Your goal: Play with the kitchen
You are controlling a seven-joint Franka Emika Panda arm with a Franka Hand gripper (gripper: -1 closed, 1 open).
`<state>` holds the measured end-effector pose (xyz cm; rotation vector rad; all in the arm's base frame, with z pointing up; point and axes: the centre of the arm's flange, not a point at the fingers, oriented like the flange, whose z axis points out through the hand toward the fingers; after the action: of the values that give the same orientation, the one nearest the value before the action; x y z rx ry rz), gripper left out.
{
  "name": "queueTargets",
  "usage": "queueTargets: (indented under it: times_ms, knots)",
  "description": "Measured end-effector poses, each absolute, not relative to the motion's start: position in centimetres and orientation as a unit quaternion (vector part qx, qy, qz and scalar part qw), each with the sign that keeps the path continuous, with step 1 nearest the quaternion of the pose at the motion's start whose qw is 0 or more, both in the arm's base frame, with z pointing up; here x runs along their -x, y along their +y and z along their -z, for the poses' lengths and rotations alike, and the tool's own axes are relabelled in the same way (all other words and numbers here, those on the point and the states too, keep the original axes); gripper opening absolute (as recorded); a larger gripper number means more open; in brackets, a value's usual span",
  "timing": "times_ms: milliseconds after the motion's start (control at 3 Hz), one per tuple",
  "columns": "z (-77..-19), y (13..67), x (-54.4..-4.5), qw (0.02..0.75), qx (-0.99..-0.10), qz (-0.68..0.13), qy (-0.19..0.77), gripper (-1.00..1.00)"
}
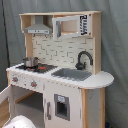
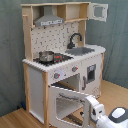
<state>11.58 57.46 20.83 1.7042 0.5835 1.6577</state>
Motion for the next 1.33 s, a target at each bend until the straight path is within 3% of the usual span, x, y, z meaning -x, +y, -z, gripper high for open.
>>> queueTargets:
  times_ms: [667,1000,1333]
  knots:
    - [-18.5,54.0,-13.0,0.397,-0.673,-0.606,0.152,1.00]
    - [-19.0,49.8,-18.3,0.436,-0.673,-0.586,0.113,1.00]
    - [-19.6,47.0,-20.5,0.448,-0.670,-0.582,0.107,1.00]
